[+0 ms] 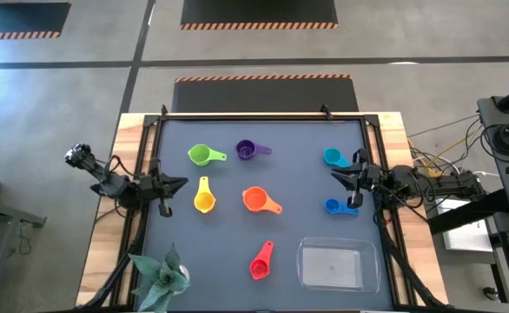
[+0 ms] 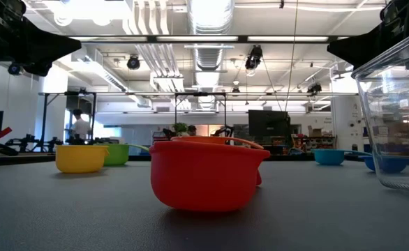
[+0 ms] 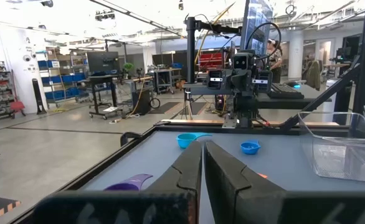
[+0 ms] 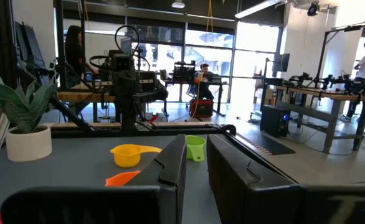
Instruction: Nest measuring cups in basket
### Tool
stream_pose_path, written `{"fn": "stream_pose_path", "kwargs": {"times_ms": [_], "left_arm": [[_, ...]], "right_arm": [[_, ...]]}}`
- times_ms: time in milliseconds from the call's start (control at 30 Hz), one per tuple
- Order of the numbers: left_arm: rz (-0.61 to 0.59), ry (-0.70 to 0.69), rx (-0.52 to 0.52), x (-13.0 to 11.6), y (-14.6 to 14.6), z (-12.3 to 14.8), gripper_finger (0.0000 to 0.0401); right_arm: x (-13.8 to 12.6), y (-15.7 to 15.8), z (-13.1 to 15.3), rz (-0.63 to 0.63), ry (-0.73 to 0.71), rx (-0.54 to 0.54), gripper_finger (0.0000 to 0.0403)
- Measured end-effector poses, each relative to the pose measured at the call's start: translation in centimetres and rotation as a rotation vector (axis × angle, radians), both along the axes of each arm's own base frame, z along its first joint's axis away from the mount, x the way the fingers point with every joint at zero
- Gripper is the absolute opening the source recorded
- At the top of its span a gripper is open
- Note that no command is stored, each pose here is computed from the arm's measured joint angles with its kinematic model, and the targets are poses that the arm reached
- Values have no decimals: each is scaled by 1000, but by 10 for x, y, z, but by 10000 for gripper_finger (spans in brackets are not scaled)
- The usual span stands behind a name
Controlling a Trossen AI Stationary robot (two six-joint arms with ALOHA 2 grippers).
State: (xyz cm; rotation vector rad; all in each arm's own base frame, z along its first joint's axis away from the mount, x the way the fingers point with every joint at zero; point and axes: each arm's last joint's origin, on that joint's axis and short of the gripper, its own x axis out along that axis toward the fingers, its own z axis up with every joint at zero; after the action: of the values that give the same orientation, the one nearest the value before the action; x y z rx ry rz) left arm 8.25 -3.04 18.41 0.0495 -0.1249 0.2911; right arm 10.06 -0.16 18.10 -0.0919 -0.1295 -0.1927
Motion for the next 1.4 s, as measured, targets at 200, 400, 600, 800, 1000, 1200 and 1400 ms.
{"fn": "stream_pose_path", "kwargs": {"times_ms": [200, 400, 600, 800, 1000, 1200, 1400], "left_arm": [[0, 0, 0, 0, 0, 0, 0], [0, 0, 0, 0, 0, 0, 0], [0, 0, 0, 0, 0, 0, 0], [-3, -9, -23, 0, 0, 0, 0], [-3, -11, -25, 0, 0, 0, 0], [50, -102, -144, -3, 4, 12, 0], [199, 11, -146, -6, 8, 43, 0]], "right_arm": [[0, 0, 0, 0, 0, 0, 52], [0, 0, 0, 0, 0, 0, 52], [0, 0, 0, 0, 0, 0, 52], [0, 0, 0, 0, 0, 0, 52], [0, 0, 0, 0, 0, 0, 52], [0, 0, 0, 0, 0, 0, 52], [0, 0, 0, 0, -1, 0, 52]]}}
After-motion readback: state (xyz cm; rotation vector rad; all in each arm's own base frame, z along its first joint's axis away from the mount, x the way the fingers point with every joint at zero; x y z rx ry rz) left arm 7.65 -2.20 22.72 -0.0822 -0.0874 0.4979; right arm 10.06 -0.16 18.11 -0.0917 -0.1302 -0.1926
